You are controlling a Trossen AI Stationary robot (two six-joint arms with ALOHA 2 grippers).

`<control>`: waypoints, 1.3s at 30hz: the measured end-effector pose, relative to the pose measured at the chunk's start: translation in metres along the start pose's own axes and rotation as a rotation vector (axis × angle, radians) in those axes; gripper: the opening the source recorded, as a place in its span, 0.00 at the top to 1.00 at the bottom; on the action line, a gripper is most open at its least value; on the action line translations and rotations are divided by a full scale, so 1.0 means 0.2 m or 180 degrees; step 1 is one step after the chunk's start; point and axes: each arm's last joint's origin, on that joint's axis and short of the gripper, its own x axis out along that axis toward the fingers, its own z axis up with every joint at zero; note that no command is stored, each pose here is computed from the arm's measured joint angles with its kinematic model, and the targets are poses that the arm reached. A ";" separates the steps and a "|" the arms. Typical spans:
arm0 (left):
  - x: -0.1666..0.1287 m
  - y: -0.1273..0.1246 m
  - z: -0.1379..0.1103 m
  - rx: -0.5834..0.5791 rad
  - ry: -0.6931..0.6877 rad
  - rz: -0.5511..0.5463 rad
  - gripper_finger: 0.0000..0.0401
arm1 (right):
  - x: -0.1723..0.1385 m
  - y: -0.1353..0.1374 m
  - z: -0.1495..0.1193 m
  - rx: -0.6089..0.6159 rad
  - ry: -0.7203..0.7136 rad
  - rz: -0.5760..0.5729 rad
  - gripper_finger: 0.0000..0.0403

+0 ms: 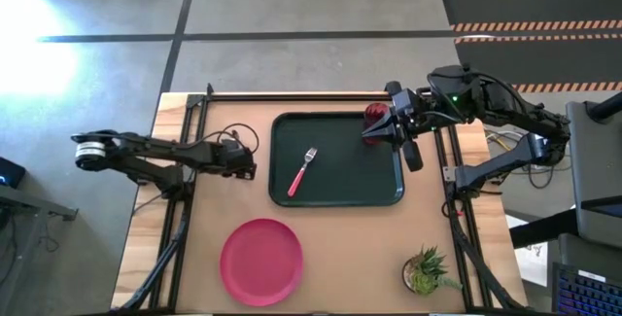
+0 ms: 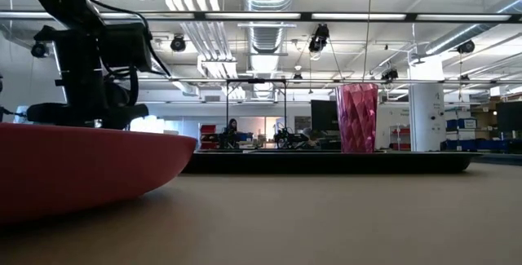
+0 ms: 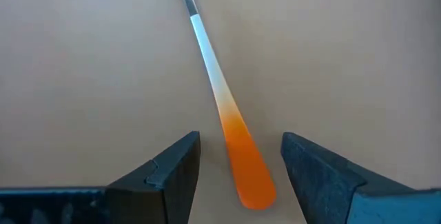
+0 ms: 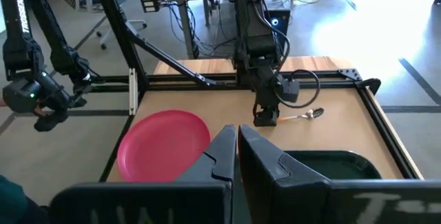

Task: Pick and place plate/cup/fork/spoon on tray
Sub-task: Put the orange spoon on the black serving tray to the left of the pink fork

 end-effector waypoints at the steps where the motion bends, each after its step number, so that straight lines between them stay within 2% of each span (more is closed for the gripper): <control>1: 0.00 0.00 0.00 0.0001 0.0004 0.0011 0.52 | 0.00 0.00 0.00 -0.0012 -0.0001 0.0000 0.98; 15: 0.00 -0.02 0.02 -0.0100 -0.0031 -0.0066 0.54 | 0.00 0.00 0.00 -0.0034 0.0009 -0.0002 0.98; 19: 0.01 -0.02 0.02 -0.0099 -0.0015 -0.0072 0.64 | 0.00 0.00 -0.01 -0.0026 0.0042 -0.0002 0.98; 27: 0.01 -0.03 0.02 -0.0084 0.0021 -0.0128 0.97 | 0.00 0.00 -0.01 -0.0015 0.0090 -0.0002 0.98; 39: -0.02 -0.04 0.04 0.0069 -0.0112 -0.0093 1.00 | 0.00 0.00 -0.03 0.0016 0.0225 -0.0004 0.98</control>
